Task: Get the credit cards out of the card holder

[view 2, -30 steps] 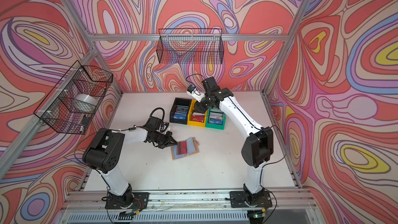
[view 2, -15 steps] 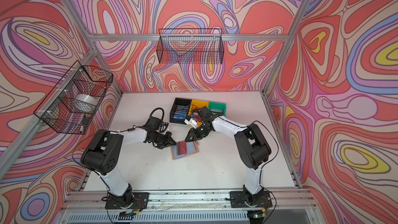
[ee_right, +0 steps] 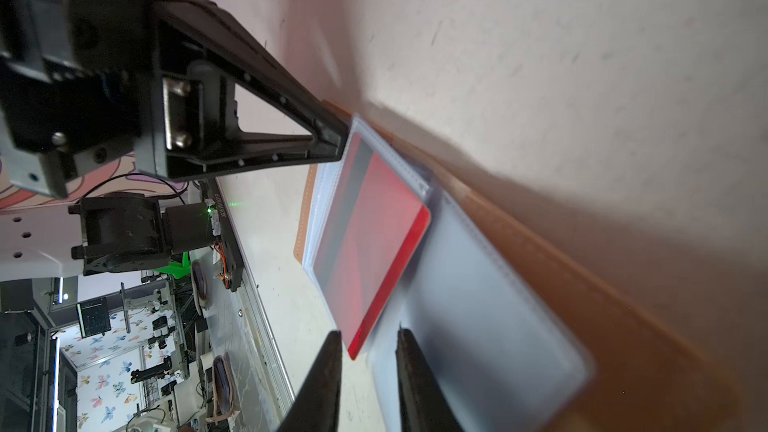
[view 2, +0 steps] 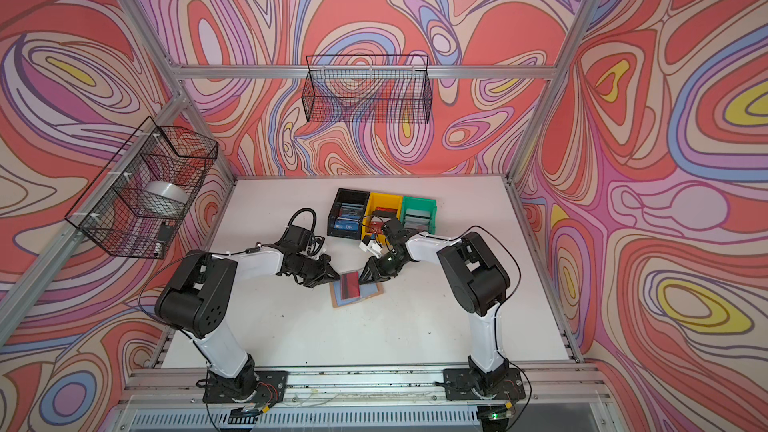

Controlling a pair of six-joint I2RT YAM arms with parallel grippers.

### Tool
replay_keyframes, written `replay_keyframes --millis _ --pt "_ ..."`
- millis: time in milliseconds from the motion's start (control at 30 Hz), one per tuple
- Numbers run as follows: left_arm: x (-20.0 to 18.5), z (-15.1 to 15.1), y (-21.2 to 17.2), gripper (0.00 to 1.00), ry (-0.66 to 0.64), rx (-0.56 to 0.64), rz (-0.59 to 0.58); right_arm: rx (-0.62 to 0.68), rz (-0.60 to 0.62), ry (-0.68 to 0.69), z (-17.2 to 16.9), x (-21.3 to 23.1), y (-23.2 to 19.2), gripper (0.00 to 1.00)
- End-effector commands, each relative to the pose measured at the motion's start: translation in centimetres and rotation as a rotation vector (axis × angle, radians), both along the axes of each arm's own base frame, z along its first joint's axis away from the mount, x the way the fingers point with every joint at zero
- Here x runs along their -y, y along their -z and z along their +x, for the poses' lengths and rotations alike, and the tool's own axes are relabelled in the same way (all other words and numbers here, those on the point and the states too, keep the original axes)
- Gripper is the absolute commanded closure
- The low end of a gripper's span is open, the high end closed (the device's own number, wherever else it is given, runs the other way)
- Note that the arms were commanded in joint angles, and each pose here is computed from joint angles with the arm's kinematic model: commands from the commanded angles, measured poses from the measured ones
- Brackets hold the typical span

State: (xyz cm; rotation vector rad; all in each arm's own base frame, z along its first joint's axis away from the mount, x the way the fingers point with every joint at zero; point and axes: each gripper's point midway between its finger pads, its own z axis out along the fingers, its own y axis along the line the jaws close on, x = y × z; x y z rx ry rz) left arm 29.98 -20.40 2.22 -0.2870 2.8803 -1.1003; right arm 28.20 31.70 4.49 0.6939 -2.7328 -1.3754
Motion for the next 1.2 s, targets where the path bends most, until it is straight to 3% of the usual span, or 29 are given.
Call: replay_keyframes --millis 0,467,1167 --pt "-1.1 -1.3 1.5 1.00 -0.018 -0.061 0.063 0.010 0.005 0.006 0.4 -0.2 0.7 0.73" --pt "-1.1 -1.3 1.9 1.00 -0.020 -0.069 0.065 -0.030 0.048 0.008 0.7 -1.3 1.8 0.74" --pt "-1.1 -1.3 2.0 1.00 -0.022 -0.068 0.067 -0.041 0.069 -0.018 0.2 -1.9 1.7 0.91"
